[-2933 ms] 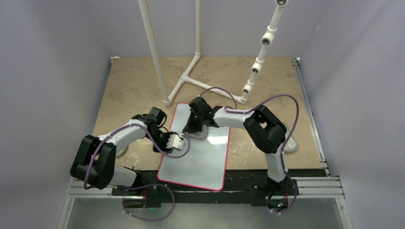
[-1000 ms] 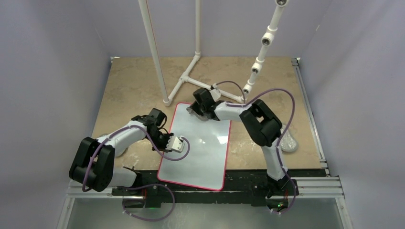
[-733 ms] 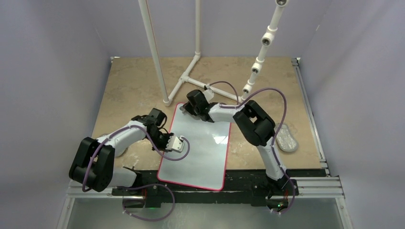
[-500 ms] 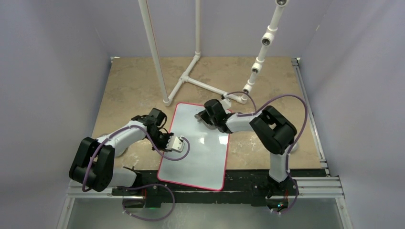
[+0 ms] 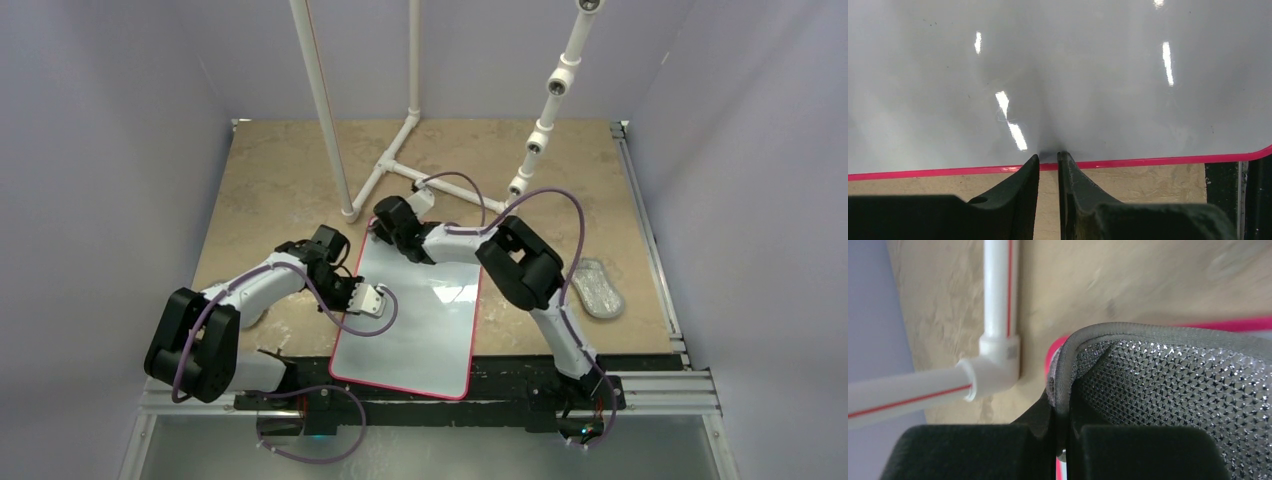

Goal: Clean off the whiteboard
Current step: Erase the whiteboard at the center of the board, then hold the whiteboard at the center of the board.

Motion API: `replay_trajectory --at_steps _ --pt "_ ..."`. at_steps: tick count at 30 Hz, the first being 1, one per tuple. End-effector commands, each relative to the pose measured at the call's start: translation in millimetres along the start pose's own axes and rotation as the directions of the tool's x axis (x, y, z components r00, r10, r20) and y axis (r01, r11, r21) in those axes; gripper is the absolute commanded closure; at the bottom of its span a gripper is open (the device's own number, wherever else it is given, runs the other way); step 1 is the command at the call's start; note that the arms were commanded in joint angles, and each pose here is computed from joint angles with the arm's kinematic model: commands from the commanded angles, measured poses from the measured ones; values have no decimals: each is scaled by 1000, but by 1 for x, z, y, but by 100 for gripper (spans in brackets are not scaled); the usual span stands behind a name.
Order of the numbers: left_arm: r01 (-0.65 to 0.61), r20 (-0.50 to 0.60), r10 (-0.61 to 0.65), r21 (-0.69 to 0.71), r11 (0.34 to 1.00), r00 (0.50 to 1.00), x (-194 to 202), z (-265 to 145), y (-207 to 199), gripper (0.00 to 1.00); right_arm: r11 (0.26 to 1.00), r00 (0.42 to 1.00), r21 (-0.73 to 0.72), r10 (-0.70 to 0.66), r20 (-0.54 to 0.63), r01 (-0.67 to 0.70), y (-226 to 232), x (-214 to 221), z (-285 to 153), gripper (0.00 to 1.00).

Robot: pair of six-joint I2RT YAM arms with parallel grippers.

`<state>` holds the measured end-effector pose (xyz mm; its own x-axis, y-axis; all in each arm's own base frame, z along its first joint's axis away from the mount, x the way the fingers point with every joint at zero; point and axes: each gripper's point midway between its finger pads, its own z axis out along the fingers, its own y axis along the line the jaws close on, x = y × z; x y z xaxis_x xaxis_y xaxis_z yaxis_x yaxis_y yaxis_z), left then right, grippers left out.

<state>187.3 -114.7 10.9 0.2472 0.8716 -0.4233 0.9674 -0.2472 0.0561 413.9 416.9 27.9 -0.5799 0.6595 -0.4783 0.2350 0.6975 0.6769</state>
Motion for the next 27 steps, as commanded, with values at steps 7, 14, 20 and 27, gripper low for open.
replay_trajectory --at_steps 7,14,20,27 --pt "18 -209 8 121 992 978 49 10 -38 82 886 970 409 -150 -189 217 -189 18 -50 100" --pt "16 -213 9 119 993 977 50 9 -38 83 819 992 561 -102 -72 125 -275 -40 -90 100" --pt "8 -200 18 129 992 980 47 7 -38 83 870 983 464 -111 -144 166 -215 -2 -42 100" --pt "13 -216 14 123 992 976 49 4 -36 84 895 948 341 -216 -235 289 -134 62 -19 100"
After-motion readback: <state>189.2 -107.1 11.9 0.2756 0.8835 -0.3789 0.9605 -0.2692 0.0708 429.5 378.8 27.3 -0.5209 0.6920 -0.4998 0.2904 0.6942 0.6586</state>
